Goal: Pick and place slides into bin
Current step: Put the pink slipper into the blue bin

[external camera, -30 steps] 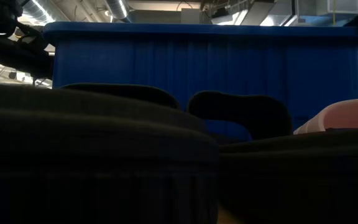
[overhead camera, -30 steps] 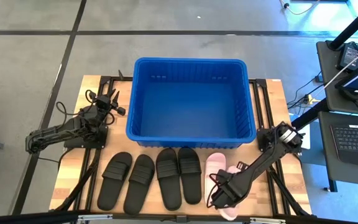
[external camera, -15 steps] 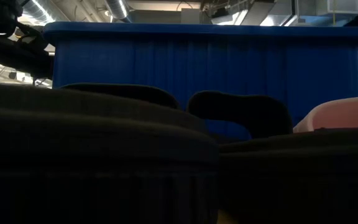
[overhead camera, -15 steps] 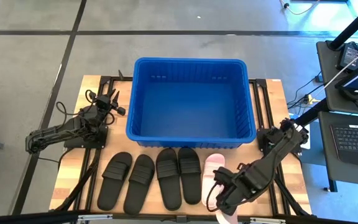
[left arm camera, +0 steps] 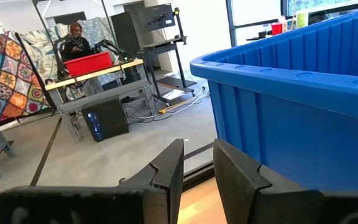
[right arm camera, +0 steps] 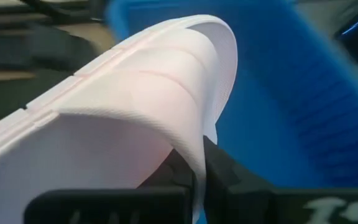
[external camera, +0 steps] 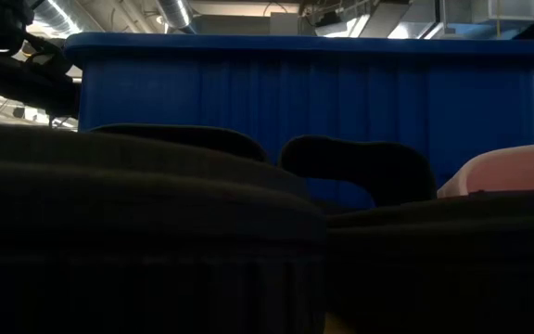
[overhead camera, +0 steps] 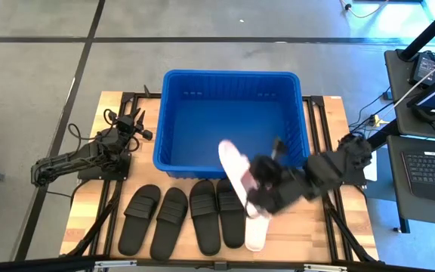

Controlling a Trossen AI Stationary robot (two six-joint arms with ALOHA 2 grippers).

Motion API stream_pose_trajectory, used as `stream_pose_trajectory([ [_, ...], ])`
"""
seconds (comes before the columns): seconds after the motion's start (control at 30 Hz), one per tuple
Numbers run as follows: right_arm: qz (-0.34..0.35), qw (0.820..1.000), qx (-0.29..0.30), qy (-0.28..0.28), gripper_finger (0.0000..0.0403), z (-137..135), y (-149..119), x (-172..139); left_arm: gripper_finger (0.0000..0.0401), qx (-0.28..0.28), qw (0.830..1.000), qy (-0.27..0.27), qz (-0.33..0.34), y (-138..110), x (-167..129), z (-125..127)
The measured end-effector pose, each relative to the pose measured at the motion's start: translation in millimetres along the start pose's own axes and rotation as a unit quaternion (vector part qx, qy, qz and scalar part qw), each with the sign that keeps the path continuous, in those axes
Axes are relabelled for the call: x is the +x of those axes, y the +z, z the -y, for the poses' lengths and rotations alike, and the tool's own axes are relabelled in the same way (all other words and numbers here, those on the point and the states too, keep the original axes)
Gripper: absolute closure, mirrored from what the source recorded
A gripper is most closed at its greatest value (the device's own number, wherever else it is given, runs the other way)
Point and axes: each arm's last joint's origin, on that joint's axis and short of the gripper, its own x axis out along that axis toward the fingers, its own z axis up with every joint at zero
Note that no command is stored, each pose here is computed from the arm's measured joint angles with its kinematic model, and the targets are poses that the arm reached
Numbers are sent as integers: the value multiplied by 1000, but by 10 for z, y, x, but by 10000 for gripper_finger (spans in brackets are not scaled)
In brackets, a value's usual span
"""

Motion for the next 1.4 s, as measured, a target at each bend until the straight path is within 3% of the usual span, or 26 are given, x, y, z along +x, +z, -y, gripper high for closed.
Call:
stream_pose_trajectory([
  [0.17,-38,993,-80,-75,391,440,215,465,319,0,1000,0,0,-1,0,0],
  [0.37,-134,964,-144,-177,391,1028,242,1117,319,0,1000,0,0,-1,0,0],
  [0.53,-236,934,-156,-219,391,1375,16,1619,319,0,1000,0,0,-1,0,0],
  [0.77,-336,895,-154,-248,391,1616,-500,2207,319,0,1000,0,0,-1,0,0],
  [1.03,-304,907,-133,-260,391,1856,-920,2521,319,1,1000,0,0,-1,0,0],
  [1.4,-346,902,-113,-234,391,2238,-1374,2789,319,1,1000,1,0,0,0,0],
])
